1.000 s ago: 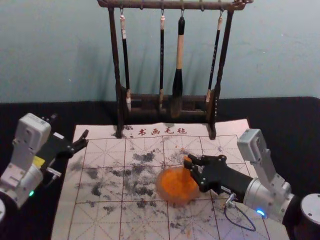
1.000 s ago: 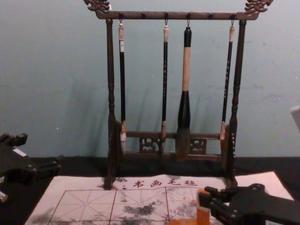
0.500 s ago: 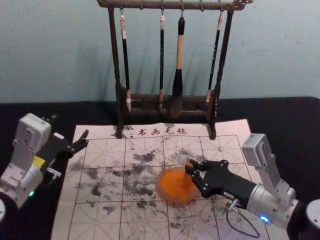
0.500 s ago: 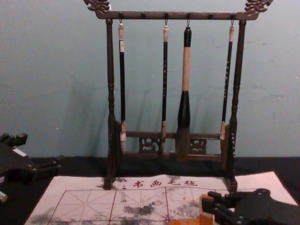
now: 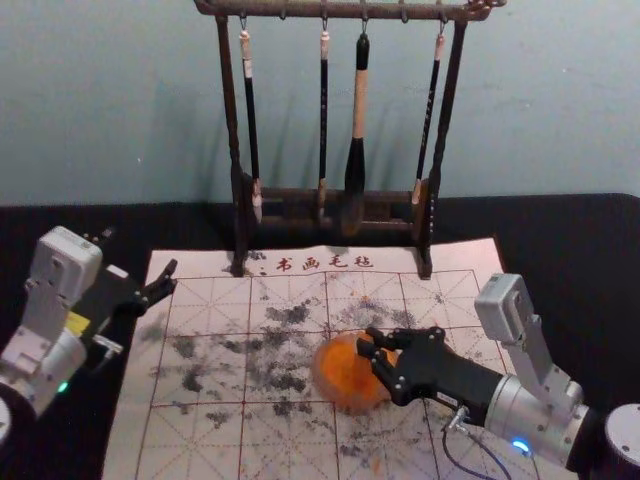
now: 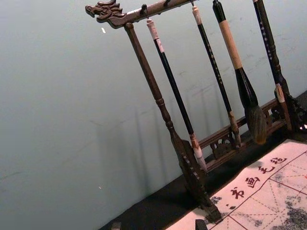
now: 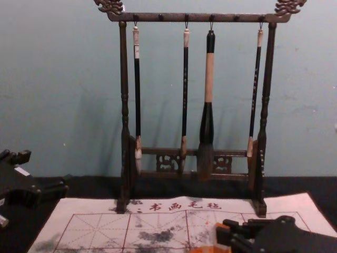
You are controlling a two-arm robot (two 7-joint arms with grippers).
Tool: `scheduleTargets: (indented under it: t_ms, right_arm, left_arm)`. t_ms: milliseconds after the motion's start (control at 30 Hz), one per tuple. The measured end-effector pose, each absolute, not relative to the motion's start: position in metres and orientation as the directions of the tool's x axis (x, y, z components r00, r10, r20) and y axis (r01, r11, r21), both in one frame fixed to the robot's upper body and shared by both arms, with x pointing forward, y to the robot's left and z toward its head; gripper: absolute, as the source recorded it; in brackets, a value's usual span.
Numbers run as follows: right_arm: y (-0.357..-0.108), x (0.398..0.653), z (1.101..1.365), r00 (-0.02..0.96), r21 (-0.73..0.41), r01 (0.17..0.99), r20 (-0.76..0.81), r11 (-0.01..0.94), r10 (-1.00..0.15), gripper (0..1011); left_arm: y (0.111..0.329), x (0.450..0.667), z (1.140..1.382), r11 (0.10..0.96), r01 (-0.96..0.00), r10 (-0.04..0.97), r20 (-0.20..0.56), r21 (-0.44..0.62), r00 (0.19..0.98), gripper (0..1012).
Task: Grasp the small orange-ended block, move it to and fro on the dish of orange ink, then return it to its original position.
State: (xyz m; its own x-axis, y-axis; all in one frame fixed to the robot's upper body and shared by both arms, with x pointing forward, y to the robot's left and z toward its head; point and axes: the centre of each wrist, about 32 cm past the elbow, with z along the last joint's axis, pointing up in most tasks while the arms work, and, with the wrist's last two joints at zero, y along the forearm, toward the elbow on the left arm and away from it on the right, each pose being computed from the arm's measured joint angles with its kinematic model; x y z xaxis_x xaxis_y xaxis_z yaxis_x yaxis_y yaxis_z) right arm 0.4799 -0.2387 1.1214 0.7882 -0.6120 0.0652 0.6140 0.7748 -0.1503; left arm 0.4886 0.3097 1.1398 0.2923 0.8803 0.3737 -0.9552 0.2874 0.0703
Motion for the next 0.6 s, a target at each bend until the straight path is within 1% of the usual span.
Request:
scheduleTargets:
  t_ms: [167, 333, 600]
  right_arm:
    - [-0.237, 0.480, 1.124, 0.786, -0.139, 0.618, 0.067, 0.774, -0.615, 81]
    - [-0.239, 0.479, 1.130, 0.768, -0.114, 0.640, 0.068, 0.760, -0.637, 81]
    - [-0.253, 0.470, 1.142, 0.731, -0.067, 0.683, 0.067, 0.728, -0.680, 81]
  left_arm:
    - [0.310, 0.489, 1.140, 0.287, -0.955, 0.880, 0.374, 0.070, 0.292, 1001]
    - [0.310, 0.489, 1.140, 0.287, -0.955, 0.880, 0.374, 0.070, 0.292, 1001]
    - [0.310, 0.489, 1.140, 0.287, -0.955, 0.880, 0.374, 0.070, 0.292, 1002]
